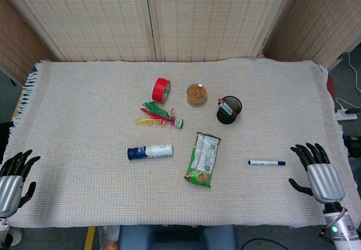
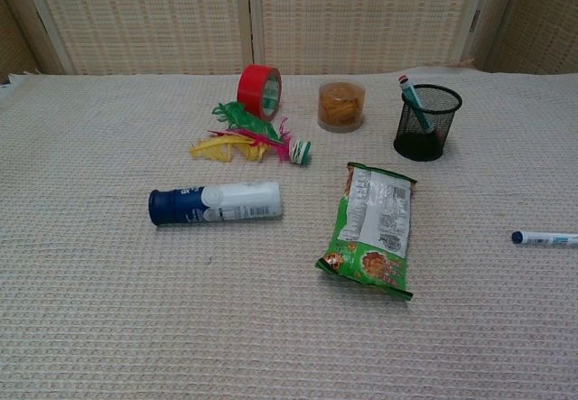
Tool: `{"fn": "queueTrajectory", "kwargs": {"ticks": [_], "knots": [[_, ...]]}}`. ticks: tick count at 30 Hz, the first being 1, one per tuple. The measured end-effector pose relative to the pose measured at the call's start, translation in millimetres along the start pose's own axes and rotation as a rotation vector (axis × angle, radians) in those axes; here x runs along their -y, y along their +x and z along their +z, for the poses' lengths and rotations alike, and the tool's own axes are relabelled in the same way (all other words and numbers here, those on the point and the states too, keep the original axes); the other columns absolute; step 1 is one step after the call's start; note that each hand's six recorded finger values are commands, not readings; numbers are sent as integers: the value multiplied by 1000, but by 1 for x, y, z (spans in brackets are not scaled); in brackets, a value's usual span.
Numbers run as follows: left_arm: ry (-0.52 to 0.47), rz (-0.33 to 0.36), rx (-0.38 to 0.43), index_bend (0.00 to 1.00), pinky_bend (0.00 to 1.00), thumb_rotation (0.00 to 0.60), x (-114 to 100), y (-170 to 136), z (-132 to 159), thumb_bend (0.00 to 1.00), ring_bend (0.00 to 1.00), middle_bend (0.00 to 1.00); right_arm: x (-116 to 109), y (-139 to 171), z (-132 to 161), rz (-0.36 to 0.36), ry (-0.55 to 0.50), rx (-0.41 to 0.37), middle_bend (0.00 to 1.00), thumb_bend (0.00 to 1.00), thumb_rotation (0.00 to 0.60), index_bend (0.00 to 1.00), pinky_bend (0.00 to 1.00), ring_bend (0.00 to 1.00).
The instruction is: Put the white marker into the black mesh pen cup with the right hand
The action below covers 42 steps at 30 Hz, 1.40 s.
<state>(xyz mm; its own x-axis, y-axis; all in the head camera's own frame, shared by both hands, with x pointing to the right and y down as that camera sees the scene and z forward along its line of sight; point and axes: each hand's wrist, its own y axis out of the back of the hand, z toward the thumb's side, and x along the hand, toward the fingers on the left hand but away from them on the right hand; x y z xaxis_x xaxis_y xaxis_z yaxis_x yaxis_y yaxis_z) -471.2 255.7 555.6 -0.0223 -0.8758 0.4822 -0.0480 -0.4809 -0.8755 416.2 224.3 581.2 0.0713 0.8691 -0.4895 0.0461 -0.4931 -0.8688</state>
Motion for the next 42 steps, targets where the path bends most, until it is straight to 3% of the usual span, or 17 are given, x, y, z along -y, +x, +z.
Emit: {"fn": "queueTrajectory", "kwargs": {"ticks": [25,31,42], "knots": [[-5,11,3,173,103,600,-3,-2,3,417,0,33,6,-4,-3,24,0,8,126,127,600,219,0,94],[-16,17,3,173,103,600,-5,-3,2,417,0,34,17,-23,-9,92,36,6,126,127,600,215,0,105],[-18,18,4,173,104,600,-6,-3,2,418,0,35,48,-90,-1,267,153,-42,126,127,600,251,0,120]]}}
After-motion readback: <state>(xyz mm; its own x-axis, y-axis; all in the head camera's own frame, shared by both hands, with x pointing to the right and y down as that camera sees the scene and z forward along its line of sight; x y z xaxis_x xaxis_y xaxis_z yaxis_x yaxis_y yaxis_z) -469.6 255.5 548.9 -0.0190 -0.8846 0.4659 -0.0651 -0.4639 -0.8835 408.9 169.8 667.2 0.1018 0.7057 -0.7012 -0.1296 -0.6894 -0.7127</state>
